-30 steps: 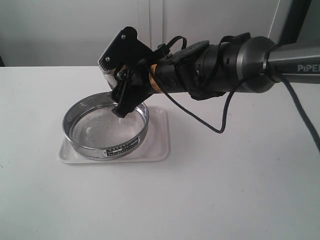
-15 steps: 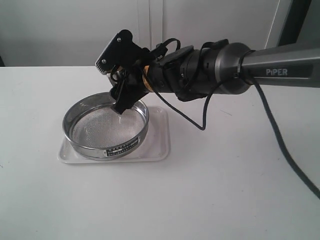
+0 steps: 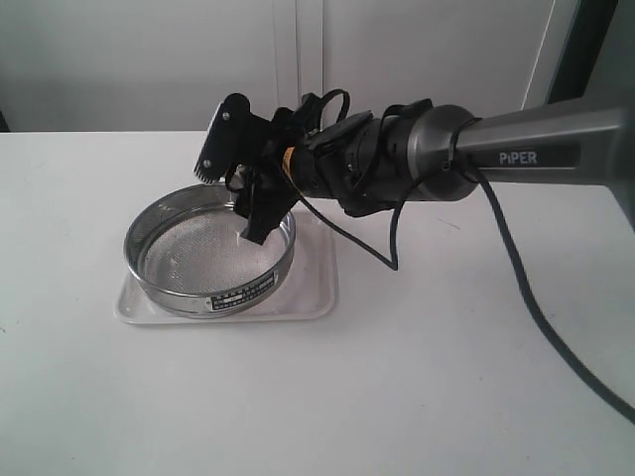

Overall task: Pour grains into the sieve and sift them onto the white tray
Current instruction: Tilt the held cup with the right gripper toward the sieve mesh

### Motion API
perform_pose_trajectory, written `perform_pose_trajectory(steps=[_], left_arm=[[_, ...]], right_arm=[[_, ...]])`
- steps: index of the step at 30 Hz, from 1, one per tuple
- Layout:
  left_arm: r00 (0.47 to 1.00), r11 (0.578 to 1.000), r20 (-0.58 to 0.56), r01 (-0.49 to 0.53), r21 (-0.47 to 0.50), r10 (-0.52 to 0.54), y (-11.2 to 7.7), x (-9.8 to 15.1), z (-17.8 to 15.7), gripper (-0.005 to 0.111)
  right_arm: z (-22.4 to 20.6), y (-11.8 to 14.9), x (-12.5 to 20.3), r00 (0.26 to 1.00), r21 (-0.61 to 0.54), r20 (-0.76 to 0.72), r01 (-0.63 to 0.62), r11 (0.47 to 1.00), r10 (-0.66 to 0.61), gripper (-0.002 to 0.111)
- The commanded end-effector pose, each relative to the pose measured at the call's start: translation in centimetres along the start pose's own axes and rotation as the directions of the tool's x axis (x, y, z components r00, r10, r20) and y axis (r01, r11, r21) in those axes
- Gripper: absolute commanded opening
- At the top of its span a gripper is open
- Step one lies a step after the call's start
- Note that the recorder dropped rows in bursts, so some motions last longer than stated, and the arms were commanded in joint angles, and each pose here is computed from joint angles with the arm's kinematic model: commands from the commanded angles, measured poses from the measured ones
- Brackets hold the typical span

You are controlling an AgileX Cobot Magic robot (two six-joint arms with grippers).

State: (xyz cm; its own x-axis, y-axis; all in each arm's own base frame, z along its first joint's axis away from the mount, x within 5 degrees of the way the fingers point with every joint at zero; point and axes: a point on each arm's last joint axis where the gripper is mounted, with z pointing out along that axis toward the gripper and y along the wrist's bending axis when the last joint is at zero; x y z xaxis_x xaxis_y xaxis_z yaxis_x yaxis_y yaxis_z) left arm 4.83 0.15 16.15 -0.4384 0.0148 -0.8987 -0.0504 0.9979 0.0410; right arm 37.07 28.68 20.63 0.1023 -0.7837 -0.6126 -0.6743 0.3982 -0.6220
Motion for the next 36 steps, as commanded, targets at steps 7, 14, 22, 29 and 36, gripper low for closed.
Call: perform_pose_trajectory(steps=[7, 14, 22, 29, 36], left_arm=[[1.000, 1.000, -0.016, 0.013, 0.004, -0.013, 0.0, 0.4, 0.1, 0.000], [1.000, 1.000, -0.016, 0.013, 0.004, -0.013, 0.0, 0.4, 0.1, 0.000], [1.000, 1.000, -0.016, 0.013, 0.004, -0.013, 0.0, 0.4, 0.1, 0.000], [1.000, 1.000, -0.016, 0.013, 0.004, -0.013, 0.0, 0.4, 0.1, 0.000], [1.000, 1.000, -0.016, 0.013, 0.004, -0.013, 0.0, 0.4, 0.1, 0.000]], right_arm=[[-0.3, 0.4, -1.2, 0.982, 0.057, -0.025, 0.188, 0.980, -0.187, 0.000], [0.0, 0.6, -1.4, 0.978, 0.063, -0.028, 0.208, 0.976, -0.206, 0.000], [1.5, 1.2, -2.2, 0.959, 0.090, -0.044, 0.284, 0.955, -0.281, 0.000], [2.4, 1.7, -1.4, 0.903, 0.101, -0.121, 0.425, 0.900, -0.413, 0.000], [3.0, 2.0, -0.6, 0.881, 0.098, -0.167, 0.461, 0.882, -0.442, 0.000]])
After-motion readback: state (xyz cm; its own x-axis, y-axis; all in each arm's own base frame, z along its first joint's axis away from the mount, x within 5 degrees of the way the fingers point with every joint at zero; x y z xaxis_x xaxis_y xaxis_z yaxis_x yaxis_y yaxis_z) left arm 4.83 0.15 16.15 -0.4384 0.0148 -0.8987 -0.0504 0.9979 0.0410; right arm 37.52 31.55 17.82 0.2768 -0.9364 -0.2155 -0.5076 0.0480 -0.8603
